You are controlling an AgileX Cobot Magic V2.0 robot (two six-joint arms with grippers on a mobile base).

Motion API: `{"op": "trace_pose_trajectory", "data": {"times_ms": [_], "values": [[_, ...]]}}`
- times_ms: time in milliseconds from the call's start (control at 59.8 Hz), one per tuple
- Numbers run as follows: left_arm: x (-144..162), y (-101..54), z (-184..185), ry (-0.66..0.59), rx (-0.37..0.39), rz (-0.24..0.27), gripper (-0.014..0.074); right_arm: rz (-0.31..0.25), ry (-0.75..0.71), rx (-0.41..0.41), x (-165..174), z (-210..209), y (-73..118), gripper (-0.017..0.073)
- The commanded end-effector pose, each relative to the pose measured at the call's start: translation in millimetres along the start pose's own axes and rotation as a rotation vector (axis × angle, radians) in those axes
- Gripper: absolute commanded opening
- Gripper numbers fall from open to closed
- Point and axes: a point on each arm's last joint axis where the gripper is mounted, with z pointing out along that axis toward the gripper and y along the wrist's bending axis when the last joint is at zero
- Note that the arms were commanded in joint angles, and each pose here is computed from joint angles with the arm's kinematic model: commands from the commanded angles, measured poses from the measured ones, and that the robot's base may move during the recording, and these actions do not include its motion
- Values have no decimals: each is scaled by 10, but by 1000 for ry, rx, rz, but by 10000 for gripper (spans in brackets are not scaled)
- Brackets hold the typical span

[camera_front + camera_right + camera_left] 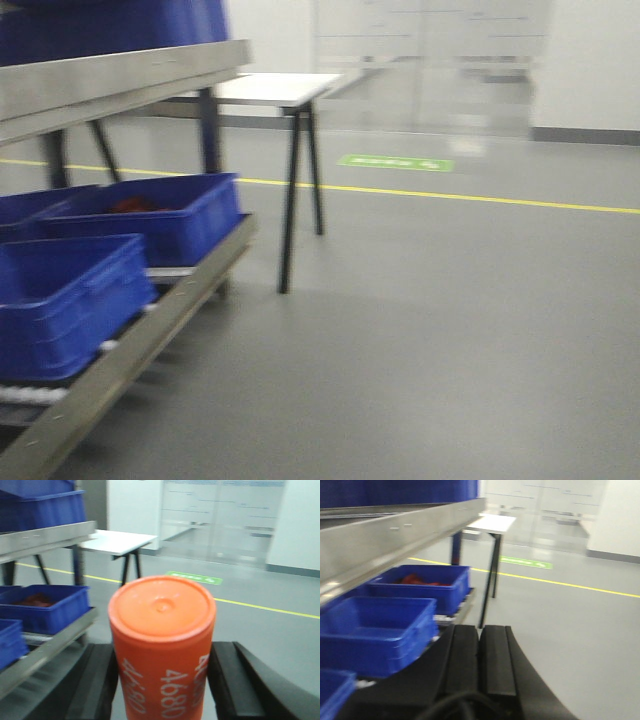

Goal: Grab orange capacitor from left shelf to right conveyor
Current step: 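Drive the base to the red conveyor holding the capacitor in the right gripper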

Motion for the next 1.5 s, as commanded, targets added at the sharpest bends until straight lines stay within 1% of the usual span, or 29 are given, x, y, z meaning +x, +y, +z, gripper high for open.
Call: {"op": "trace_pose_trajectory", "data": {"times_ms": [0,1488], "values": [[-105,-8,-22,-107,7,1,-105,-17,-118,-13,-178,-8,14,159],[-105,-8,-22,-107,7,1,-105,-17,-118,-13,-178,-8,14,159]]}}
